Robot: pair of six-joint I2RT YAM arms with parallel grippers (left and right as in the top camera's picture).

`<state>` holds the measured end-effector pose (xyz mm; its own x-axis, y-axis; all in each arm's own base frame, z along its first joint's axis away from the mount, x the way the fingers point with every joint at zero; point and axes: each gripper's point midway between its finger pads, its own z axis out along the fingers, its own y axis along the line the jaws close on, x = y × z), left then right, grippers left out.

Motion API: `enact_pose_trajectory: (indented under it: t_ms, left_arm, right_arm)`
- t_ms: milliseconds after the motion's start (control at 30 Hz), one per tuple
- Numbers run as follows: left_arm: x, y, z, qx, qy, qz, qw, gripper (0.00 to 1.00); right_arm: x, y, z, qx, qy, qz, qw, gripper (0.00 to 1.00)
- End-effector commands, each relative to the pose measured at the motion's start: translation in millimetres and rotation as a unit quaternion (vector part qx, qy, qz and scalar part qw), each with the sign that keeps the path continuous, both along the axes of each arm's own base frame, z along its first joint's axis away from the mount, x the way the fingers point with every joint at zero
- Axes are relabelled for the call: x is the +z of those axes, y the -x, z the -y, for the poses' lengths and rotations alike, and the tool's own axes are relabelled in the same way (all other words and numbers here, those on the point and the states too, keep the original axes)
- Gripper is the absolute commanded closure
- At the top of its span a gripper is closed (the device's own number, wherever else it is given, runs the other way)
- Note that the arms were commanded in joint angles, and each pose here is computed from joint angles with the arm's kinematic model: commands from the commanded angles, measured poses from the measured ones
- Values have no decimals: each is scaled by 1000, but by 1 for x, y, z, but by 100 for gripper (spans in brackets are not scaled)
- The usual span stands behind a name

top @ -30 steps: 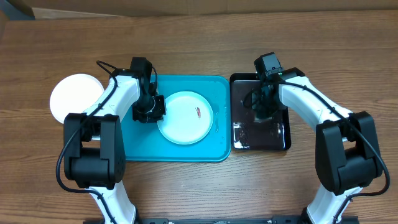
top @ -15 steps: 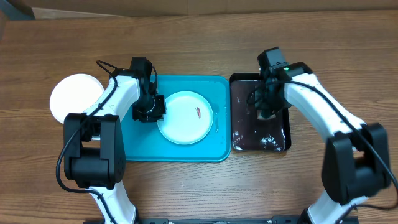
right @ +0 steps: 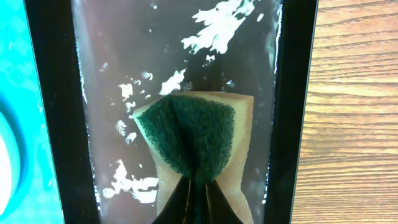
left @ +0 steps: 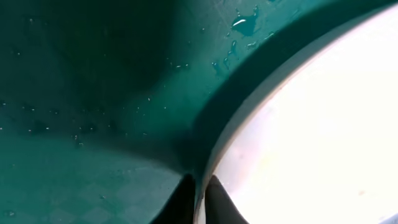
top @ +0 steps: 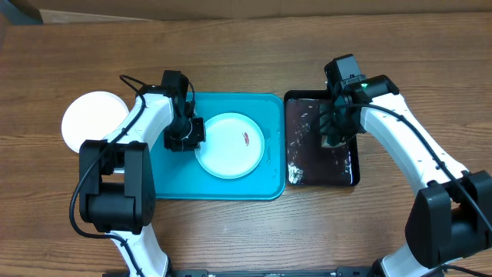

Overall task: Clean dirty plates on tray and stack at the side
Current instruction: 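Lift the sponge and carry it left over the white plate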

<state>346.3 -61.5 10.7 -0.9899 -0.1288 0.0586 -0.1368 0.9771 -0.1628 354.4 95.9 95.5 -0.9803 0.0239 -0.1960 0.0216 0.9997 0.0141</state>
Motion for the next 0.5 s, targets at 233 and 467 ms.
enact_pose_trajectory:
  t_ms: [233,467]
  left_arm:
    - [16,-4,11,-11,25,15,1000,96]
    - [16,-4,11,-11,24,15,1000,96]
  right_arm:
    - [15,0,-9,20,2,13,1000,96]
    - [17,-2,-17,29,14,26,999,96]
